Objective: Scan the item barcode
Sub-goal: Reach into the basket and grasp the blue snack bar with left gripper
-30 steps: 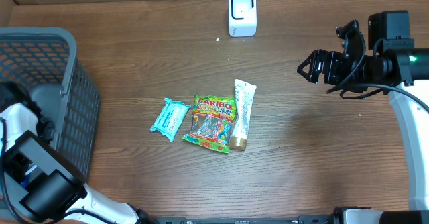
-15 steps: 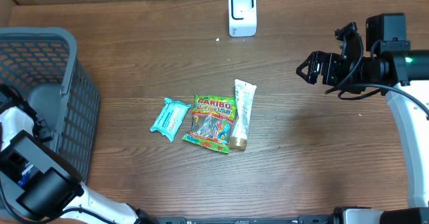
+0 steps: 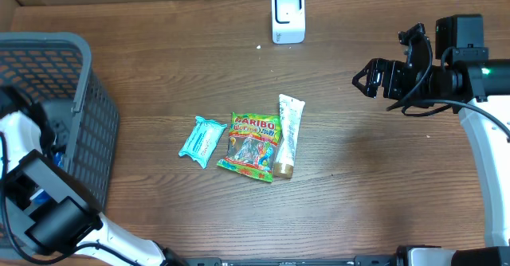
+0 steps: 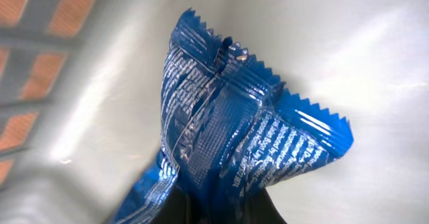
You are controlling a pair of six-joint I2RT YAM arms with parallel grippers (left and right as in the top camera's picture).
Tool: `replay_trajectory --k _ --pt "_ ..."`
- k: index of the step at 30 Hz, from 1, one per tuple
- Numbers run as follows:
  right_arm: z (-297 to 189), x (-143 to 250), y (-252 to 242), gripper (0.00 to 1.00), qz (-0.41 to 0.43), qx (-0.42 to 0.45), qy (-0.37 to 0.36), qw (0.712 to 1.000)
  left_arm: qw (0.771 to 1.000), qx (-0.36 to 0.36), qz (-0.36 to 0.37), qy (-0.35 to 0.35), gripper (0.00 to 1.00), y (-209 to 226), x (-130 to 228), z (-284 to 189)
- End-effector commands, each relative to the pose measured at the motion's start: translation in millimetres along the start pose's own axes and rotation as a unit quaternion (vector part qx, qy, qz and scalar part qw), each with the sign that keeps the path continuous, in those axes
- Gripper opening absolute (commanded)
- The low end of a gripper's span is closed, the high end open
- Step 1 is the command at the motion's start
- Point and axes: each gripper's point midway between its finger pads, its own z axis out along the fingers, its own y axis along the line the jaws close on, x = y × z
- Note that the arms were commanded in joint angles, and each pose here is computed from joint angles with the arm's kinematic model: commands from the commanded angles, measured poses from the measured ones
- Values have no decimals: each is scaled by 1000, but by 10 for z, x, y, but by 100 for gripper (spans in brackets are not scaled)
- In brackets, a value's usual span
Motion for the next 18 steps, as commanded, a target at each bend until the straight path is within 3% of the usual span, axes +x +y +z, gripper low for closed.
replay_trajectory --k 1,7,11,18 --pt "10 5 16 100 -3 -2 0 1000 994 54 -58 -72 4 -247 -523 -595" --pt "10 13 15 100 -2 -2 2 1000 986 87 -45 -136 4 -409 -822 -1491" --pt "10 13 15 100 -2 -2 2 1000 976 99 -79 -180 4 -373 -854 -1930" --pt "10 17 14 100 -1 -1 2 1000 928 189 -78 -310 4 -466 -791 -3098"
